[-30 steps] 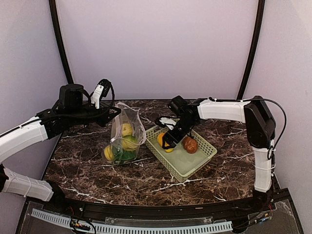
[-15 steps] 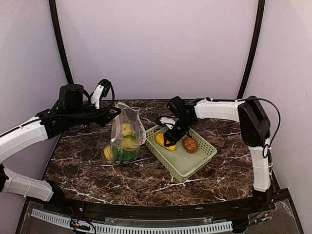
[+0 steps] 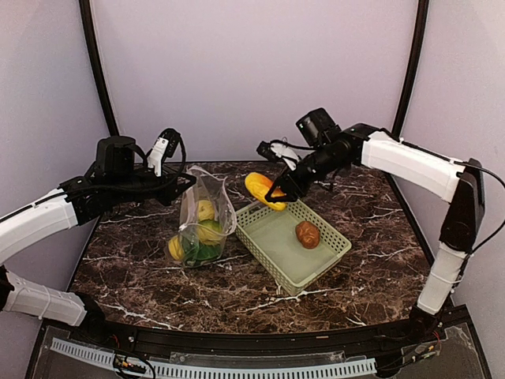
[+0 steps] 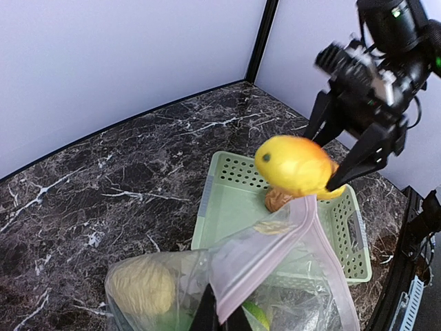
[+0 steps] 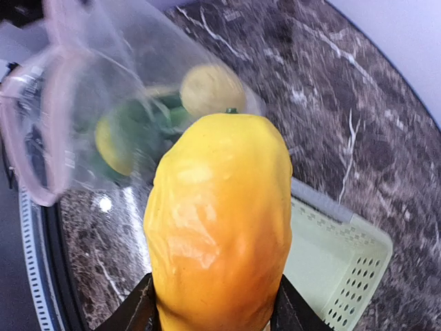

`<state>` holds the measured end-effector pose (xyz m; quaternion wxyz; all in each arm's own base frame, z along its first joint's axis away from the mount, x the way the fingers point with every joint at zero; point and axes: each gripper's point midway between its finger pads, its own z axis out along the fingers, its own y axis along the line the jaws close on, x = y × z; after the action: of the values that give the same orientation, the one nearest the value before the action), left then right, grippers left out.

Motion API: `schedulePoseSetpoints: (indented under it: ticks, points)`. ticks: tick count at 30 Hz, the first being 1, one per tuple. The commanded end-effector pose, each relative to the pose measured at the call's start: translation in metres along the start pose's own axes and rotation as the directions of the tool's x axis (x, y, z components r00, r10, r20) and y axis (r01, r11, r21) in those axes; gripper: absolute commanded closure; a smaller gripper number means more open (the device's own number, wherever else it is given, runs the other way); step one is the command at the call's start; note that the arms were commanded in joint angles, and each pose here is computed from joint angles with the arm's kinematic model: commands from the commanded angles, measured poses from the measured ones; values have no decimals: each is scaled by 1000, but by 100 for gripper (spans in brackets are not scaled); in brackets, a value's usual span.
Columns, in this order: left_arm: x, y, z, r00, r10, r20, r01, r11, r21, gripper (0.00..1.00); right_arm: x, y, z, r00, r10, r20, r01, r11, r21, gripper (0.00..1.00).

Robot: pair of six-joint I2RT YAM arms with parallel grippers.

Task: Place the food in the zip-top bag and seal the zipper
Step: Pick up the fake fruit from the bin, then place the fake fruit in the zipper food storage bag.

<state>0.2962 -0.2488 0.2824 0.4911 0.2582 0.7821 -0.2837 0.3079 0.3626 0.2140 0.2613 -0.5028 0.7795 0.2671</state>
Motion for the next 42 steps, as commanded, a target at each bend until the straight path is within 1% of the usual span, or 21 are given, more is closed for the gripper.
schedulePoseSetpoints:
  ticks: [1,5,7,9,12,14,18,20,22,25,29,33,36,37,38,42]
  points:
    - [-6,1,0,1000,0,5,0,1000,5,99,-49,60,-42,974,-155,168,182,970,-159,59]
    - [-4,2,2,1000,0,0,0,1000,2,99,-70,110,-50,938,-266,221,315,921,-230,59]
    - [-4,2,2,1000,1,-2,-1,1000,3,99,-76,132,-45,923,-304,237,362,895,-260,59]
    - [-4,1,2,1000,2,-2,-2,1000,8,99,-81,141,-34,918,-320,233,377,887,-268,59]
    - [-5,0,0,1000,7,3,-7,1000,9,99,-89,132,-9,936,-303,180,338,917,-212,60]
    - [-7,0,-2,1000,10,13,-10,1000,3,99,-92,117,7,950,-283,131,300,943,-146,61]
    - [-14,-2,-10,998,17,54,-18,1000,9,99,-85,85,25,966,-252,56,252,968,18,62]
    - [-18,-4,-13,997,20,73,-21,1000,12,99,-81,73,26,970,-241,32,237,968,85,62]
    - [-19,-6,-16,996,22,86,-24,1000,18,99,-76,69,27,970,-243,14,240,964,111,60]
    - [-23,-15,-18,994,25,107,-32,997,69,99,-64,64,34,964,-263,-37,266,951,159,59]
    - [-22,-24,-17,994,5,107,-19,991,131,99,-71,72,39,962,-271,-19,272,953,131,58]
    - [-19,-25,-10,996,-5,86,-8,989,145,99,-91,93,45,954,-298,29,295,952,84,57]
    - [-16,-24,-7,997,-8,75,-3,990,144,99,-96,104,56,949,-313,39,311,949,51,56]
    - [-15,-23,-6,997,-8,74,-2,990,140,99,-95,105,62,947,-319,33,318,947,43,54]
    - [-15,-23,-6,997,-8,74,-2,990,140,99,-92,107,69,942,-335,18,334,942,44,51]
    - [-13,-23,-5,998,-10,68,0,990,143,99,-93,93,82,943,-332,-19,331,935,125,49]
